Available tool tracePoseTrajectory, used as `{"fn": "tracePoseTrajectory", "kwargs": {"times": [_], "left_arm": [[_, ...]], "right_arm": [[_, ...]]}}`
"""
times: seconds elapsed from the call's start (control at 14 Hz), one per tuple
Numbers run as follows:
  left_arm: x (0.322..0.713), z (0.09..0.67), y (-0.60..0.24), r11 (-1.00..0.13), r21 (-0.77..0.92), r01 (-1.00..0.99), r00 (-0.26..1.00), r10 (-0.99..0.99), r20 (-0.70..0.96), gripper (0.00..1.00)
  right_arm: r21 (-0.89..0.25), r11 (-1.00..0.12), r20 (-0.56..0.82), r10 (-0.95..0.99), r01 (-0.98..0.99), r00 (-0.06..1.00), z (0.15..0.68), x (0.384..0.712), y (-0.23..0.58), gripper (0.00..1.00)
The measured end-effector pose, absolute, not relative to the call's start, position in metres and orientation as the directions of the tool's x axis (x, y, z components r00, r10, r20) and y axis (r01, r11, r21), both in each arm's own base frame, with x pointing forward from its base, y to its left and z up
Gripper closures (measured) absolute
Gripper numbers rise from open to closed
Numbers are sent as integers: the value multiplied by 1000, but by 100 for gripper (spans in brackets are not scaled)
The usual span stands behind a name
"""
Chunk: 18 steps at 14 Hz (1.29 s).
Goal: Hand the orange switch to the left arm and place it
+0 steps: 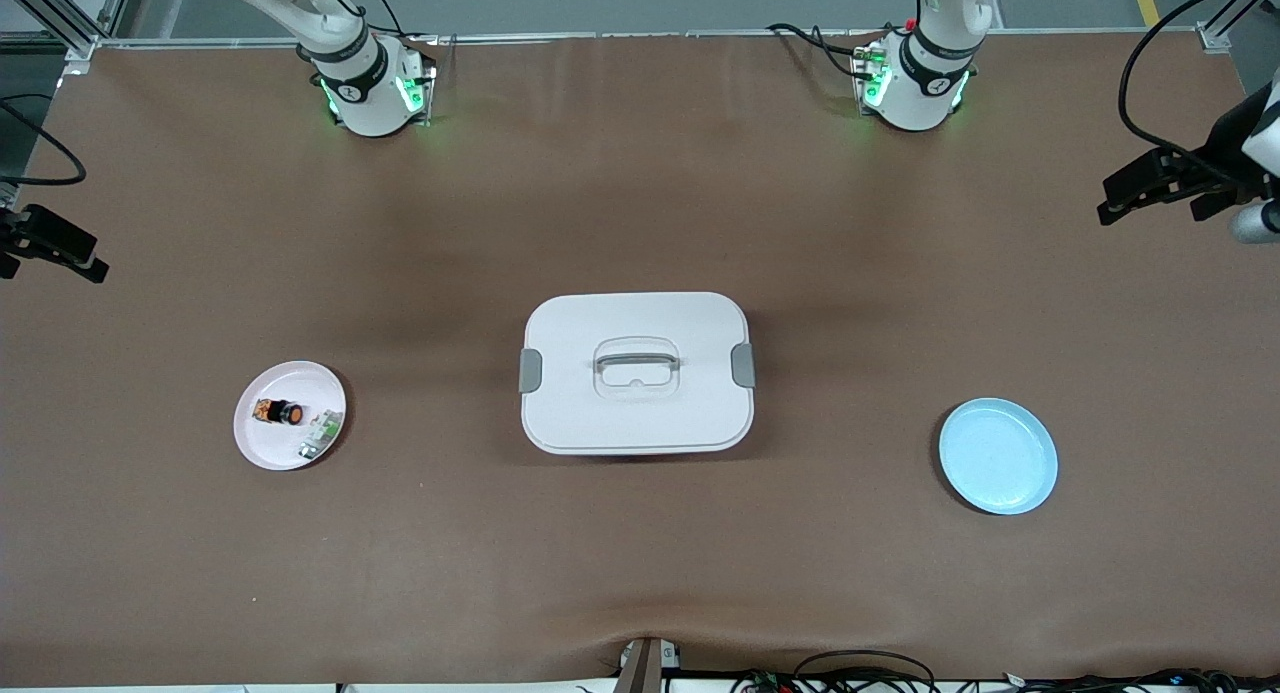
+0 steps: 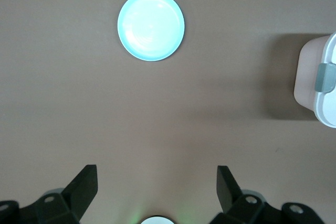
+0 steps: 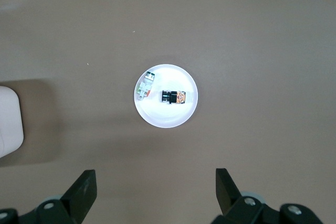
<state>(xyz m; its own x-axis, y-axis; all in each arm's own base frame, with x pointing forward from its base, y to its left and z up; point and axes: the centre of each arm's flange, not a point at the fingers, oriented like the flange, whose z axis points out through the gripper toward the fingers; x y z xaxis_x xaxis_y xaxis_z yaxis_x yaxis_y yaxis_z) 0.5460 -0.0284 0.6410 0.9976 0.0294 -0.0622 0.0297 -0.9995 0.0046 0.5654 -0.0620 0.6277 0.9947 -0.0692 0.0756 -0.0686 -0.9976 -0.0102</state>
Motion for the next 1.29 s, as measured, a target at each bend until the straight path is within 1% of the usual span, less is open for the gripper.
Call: {"fn": "tracePoseTrajectory", "kwargs": {"times": [0.36, 0.64, 1.0, 1.29], "left_arm": [[552, 634, -31, -1000, 7, 24, 997, 23, -72, 0], [552, 637, -28, -1000, 8, 29, 998, 29, -64, 0], [550, 643, -23, -999, 7, 37, 998, 37, -60, 0], [546, 643, -25, -999, 5, 34, 996, 34, -79, 0]], "right_arm": [[-10, -998, 68, -68, -67, 995, 625, 567, -61, 0], [-7, -998, 35, -69, -69, 997, 605, 577, -62, 0], [1, -998, -17, -64, -64, 998, 559, 601, -59, 0], [13, -998, -69, -64, -63, 996, 496, 629, -60, 0]]}}
